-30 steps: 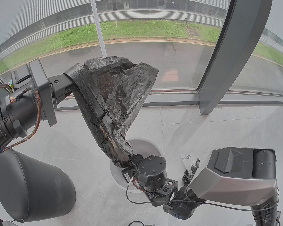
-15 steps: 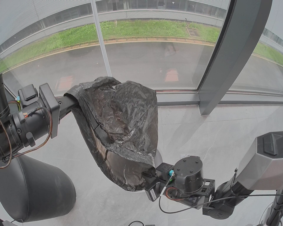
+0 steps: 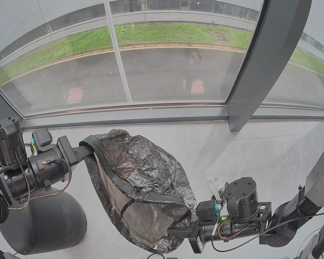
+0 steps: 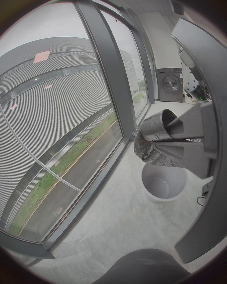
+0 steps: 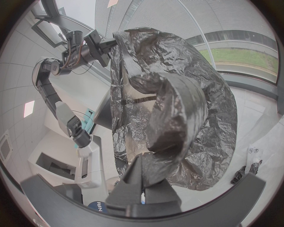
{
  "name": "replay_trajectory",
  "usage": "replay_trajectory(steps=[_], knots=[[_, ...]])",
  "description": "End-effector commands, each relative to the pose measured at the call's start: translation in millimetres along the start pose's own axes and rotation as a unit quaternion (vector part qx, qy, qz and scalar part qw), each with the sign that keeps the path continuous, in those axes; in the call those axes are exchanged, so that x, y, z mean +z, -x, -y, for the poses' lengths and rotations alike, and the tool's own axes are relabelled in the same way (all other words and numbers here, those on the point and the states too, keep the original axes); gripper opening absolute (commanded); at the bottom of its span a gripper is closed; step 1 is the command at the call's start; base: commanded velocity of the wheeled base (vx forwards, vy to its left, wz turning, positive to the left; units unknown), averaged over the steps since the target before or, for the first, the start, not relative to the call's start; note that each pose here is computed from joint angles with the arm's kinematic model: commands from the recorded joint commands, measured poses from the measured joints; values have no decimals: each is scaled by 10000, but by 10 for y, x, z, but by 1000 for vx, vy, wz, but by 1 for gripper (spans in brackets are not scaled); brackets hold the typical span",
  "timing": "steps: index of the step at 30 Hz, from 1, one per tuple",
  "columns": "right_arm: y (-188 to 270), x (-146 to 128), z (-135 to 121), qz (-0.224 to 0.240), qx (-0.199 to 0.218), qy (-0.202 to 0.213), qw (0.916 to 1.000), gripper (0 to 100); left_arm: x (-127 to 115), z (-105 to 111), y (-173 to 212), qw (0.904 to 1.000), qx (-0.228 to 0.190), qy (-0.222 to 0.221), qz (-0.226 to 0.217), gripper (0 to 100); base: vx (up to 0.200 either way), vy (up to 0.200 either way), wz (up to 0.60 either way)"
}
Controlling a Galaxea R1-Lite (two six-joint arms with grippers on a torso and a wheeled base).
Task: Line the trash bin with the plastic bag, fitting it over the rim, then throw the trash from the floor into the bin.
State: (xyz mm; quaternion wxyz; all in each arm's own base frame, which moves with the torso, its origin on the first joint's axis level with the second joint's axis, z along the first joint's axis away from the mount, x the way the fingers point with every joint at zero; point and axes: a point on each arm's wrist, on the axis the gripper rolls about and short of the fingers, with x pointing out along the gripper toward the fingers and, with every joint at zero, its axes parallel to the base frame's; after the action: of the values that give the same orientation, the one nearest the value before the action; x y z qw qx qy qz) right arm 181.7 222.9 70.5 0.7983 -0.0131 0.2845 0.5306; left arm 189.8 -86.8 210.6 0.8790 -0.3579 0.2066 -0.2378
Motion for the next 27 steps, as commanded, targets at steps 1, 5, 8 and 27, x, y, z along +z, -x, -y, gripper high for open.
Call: replay_trajectory(steps=[1,5,8,27], knots=[[42,-39,2,-82,83,-53,9999,0,-98,-97,33,9998,111,7,-162,0,0,0,0],[49,-76,-21,-209,544,-118,9982,0,-186,-176,54,9992,238,24,-310,0,0,0,0],[48,-83,-23,-234,625,-140,9977,0,-232,-219,65,9987,316,-5,-391,0,0,0,0],[-241,-87,189,-306,601,-281,9973,0,-289,-261,130,9983,318,27,-492,0,0,0,0]])
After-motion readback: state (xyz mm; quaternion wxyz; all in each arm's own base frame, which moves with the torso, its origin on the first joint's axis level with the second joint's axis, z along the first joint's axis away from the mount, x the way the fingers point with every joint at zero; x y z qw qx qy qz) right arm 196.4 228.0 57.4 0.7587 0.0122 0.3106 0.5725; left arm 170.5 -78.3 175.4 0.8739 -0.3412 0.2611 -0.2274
